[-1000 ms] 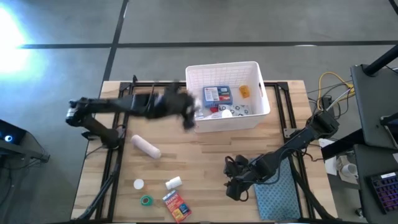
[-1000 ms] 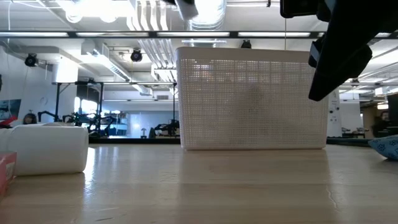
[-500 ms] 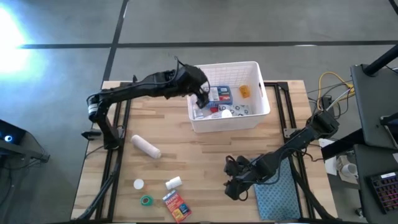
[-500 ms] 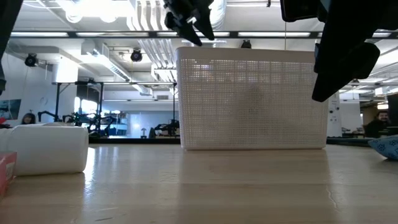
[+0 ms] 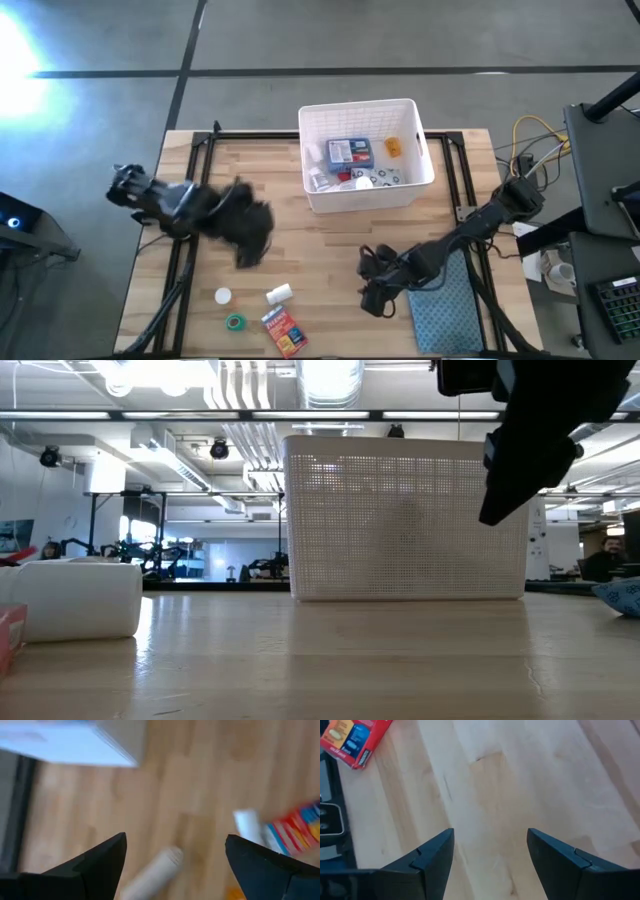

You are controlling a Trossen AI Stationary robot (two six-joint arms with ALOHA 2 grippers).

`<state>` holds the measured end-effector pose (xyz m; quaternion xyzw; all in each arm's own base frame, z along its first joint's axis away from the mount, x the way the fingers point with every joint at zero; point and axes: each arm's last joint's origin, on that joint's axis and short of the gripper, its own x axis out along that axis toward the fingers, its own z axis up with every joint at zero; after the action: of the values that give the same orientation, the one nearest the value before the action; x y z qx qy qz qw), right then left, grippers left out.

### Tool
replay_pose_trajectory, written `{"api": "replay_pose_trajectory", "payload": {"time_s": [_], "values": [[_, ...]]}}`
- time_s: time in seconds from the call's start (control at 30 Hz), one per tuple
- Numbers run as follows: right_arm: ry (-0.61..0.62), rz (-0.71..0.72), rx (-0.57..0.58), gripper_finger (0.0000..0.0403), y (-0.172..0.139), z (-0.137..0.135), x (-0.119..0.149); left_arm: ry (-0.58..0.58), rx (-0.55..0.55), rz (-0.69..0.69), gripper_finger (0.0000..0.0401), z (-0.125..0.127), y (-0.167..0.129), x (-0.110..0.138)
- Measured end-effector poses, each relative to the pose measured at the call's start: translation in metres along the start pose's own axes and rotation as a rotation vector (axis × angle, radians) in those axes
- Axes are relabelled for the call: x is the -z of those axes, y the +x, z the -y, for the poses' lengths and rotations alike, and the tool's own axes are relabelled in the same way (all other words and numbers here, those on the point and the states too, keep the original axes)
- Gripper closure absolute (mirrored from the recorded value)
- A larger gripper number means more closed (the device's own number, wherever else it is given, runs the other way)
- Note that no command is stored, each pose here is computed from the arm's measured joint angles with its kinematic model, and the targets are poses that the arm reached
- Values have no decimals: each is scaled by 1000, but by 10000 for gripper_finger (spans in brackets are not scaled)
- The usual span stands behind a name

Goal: Pick & place medical supplies in basket/bin
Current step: Put the orange medicine bottle into the white bin

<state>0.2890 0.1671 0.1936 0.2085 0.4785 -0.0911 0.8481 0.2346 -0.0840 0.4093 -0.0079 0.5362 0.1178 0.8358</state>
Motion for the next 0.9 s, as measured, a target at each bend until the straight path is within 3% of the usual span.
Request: {"api": "replay_pose_trajectory", "payload": {"time_s": [0.17,0.37,0.6,0.73,0.9], "values": [[-24,8,6,163,2,4,-6,-62,32,-114,86,34,10,55],[-30,6,8,163,3,8,-11,-154,124,-190,86,67,47,113],[-5,9,7,163,3,9,-13,-170,392,-200,86,102,92,149],[21,10,7,163,3,9,-13,-197,363,-244,86,104,103,159],[63,18,14,163,4,9,-13,-140,344,-264,86,104,108,174]]}}
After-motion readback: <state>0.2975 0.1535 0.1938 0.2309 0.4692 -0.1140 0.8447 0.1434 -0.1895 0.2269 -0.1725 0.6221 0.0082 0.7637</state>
